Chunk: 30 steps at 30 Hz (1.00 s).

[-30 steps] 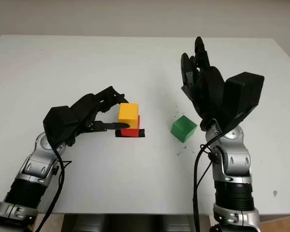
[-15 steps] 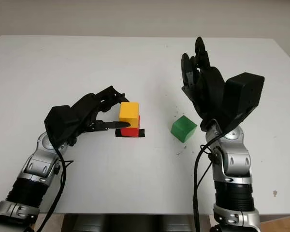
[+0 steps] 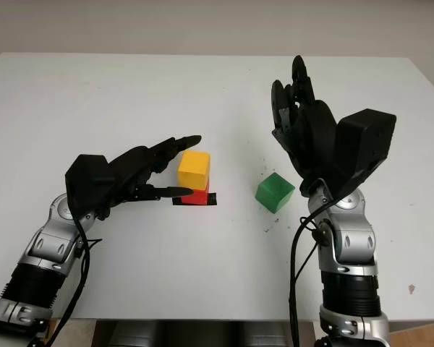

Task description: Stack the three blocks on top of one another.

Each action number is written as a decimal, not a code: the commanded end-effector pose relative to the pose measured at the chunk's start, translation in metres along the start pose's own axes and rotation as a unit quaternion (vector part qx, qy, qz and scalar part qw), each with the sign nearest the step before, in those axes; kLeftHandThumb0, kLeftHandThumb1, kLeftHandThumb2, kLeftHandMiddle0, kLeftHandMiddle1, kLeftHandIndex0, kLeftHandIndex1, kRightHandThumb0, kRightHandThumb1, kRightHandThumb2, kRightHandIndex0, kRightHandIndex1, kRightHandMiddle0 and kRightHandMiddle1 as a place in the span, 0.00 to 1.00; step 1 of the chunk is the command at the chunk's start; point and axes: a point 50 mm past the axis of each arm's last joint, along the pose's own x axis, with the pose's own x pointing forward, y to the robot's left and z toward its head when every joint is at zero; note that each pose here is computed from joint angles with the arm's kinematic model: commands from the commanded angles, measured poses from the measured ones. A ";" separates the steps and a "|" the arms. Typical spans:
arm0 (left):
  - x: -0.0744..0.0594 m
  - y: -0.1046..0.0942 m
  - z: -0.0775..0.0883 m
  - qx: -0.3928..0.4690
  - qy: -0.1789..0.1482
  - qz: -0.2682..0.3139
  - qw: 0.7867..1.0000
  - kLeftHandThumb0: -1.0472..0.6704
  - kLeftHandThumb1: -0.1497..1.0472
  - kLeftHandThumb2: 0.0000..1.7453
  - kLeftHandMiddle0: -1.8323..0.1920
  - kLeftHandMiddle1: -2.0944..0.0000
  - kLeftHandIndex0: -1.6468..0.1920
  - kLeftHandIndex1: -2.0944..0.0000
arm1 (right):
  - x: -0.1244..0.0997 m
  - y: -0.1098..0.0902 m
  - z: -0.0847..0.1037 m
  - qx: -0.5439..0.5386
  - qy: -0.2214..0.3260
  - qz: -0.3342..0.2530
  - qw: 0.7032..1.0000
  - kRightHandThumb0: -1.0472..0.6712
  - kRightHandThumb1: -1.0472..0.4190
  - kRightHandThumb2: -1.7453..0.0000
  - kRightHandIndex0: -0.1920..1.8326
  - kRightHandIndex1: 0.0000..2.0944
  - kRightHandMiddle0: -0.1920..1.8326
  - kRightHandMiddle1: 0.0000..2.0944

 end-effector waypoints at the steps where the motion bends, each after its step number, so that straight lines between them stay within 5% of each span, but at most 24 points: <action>1: -0.001 0.004 0.009 0.002 -0.016 -0.004 1.000 0.20 0.87 0.03 1.00 1.00 0.91 0.98 | -0.002 0.000 0.002 0.000 -0.004 -0.002 1.000 0.19 0.00 0.68 0.00 0.00 0.00 0.00; 9: -0.021 0.009 0.023 -0.023 -0.057 0.006 0.998 0.12 0.91 0.04 1.00 1.00 0.99 1.00 | -0.002 -0.002 0.002 0.000 -0.004 -0.004 1.000 0.19 0.00 0.69 0.00 0.00 0.00 0.00; 11: -0.027 0.013 0.029 -0.010 -0.073 0.050 0.996 0.05 0.98 0.17 1.00 1.00 1.00 1.00 | -0.001 -0.002 0.002 0.000 -0.003 -0.005 1.000 0.19 0.00 0.69 0.00 0.00 0.00 0.00; 14: -0.034 0.023 0.032 -0.049 -0.095 0.128 0.986 0.11 1.00 0.32 1.00 1.00 1.00 1.00 | 0.000 -0.002 0.003 -0.002 -0.004 -0.001 1.000 0.19 0.00 0.69 0.00 0.00 0.00 0.00; 19: -0.041 0.043 0.030 -0.115 -0.118 0.227 0.960 0.14 1.00 0.34 1.00 1.00 1.00 1.00 | 0.002 -0.002 0.004 -0.005 -0.007 0.002 1.000 0.20 0.00 0.68 0.00 0.00 0.00 0.00; 30: -0.047 0.054 0.015 -0.143 -0.124 0.288 0.939 0.12 1.00 0.37 1.00 1.00 1.00 1.00 | 0.004 -0.013 0.009 -0.013 -0.015 0.010 1.000 0.20 0.00 0.69 0.00 0.00 0.00 0.00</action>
